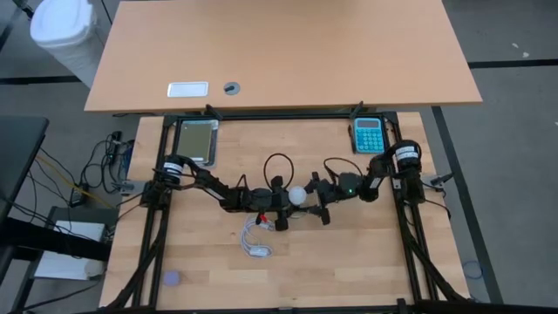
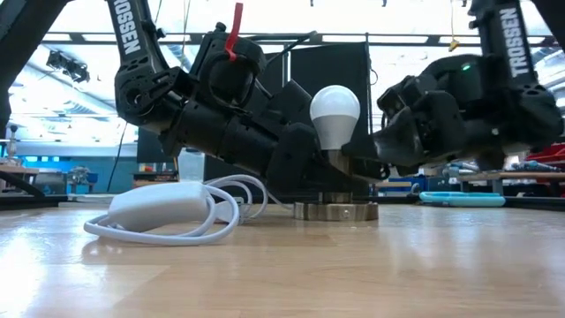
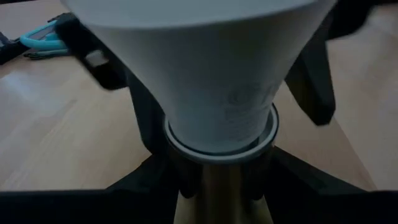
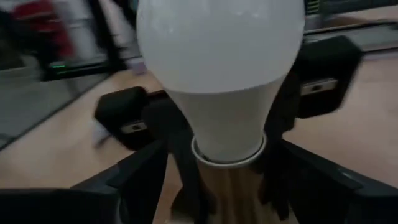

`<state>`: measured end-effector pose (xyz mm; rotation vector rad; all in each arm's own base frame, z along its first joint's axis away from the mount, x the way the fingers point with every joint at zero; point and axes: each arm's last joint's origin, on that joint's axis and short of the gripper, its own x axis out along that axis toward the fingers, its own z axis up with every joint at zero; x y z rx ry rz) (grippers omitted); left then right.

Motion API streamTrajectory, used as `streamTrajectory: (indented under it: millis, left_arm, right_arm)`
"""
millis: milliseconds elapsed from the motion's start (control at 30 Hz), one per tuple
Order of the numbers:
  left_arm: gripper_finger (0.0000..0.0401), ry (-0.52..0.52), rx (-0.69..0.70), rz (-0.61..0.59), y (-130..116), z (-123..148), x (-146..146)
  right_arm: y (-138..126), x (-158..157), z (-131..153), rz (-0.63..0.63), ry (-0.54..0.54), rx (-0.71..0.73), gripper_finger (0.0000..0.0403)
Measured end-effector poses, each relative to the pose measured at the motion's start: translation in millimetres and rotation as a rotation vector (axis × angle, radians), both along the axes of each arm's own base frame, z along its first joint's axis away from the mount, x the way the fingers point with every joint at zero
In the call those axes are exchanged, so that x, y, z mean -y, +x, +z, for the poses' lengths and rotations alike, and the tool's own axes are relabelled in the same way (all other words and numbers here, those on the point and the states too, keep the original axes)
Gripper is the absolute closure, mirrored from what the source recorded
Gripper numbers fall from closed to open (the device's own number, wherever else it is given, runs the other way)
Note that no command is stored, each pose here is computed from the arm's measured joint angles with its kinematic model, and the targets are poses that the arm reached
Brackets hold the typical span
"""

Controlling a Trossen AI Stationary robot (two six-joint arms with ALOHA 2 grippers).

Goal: Screw lightbulb
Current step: Remove the white lightbulb from the silver lamp

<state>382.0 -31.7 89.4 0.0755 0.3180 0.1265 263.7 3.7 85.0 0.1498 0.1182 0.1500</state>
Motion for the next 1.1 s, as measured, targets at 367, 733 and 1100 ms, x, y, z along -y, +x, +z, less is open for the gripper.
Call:
streamTrajectory:
  millis: [367, 733, 1100]
  left_arm:
    - [0.0213, 0.002, 0.003, 0.029, 0, 0, -1]
    - [0.0213, -0.005, 0.01, 0.05, 0, 0, -2]
    - [0.0213, -0.009, 0.013, 0.062, 0, 0, -2]
  right_arm:
    - [-1, -72, 9, -0.475, -0.04, 0.067, 0.0135]
    - [25, -81, 12, -0.653, -0.057, 0.021, 0.0172]
    - [27, -75, 12, -0.698, -0.063, 0.023, 0.0175]
